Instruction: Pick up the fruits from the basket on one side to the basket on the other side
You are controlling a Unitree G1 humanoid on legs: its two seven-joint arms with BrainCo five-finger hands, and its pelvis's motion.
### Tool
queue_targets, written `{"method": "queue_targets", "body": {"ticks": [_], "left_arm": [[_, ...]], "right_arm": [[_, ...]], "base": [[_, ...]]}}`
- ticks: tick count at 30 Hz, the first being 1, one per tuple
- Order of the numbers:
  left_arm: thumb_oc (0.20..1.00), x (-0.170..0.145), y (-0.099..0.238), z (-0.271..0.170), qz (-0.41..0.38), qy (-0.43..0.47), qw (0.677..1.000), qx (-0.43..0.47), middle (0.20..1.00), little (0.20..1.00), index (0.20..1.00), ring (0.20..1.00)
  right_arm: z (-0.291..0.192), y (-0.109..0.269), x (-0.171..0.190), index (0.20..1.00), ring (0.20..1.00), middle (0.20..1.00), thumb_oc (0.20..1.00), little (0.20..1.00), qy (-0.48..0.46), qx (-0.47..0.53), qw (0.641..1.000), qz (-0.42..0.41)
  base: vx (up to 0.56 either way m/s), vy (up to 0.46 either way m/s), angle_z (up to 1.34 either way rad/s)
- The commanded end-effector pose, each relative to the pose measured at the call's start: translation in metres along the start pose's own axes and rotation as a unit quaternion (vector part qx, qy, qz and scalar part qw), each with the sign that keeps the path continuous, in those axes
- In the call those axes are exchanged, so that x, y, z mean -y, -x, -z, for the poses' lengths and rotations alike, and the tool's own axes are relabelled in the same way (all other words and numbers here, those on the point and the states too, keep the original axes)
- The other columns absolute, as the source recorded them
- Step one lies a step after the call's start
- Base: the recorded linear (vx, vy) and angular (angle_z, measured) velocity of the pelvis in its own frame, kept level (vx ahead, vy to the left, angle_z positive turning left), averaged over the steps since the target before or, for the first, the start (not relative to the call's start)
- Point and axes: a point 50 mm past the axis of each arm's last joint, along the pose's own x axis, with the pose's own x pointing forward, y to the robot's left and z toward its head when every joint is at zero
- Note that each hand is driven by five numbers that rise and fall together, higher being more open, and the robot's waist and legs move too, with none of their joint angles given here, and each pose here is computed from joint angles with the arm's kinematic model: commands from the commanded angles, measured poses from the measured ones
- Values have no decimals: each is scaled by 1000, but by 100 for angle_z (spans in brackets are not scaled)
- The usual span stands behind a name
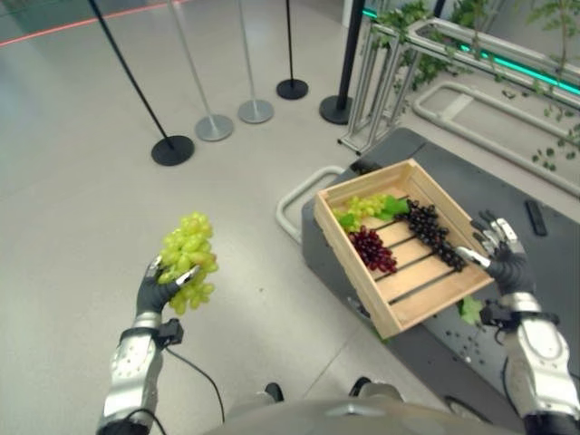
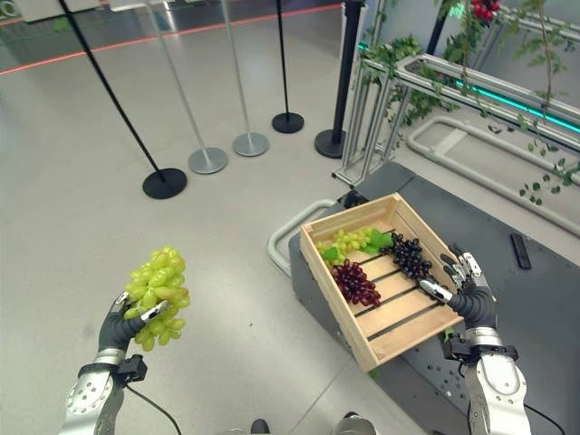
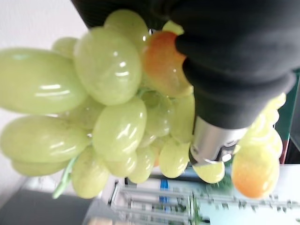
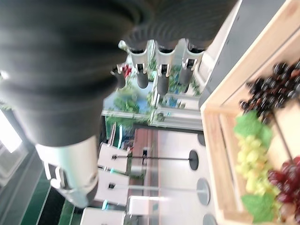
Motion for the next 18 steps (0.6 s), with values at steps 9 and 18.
{"method": "queue_targets", "body": {"ticks": [9, 18], "left_arm": [[200, -3, -16, -67, -48, -42, 982, 175, 200, 200, 200, 200], [200, 19, -24, -83, 0, -21, 977, 210, 200, 200, 200, 200]], "right_arm": [[-6, -12, -22, 1000, 1000, 1000, 1000, 1000, 17, 31, 999, -35], [-5, -4, -18, 1000, 1000, 1000, 1000, 1000, 6, 24, 998, -54]], "base": [[50, 180, 58], [102, -134, 142]]}}
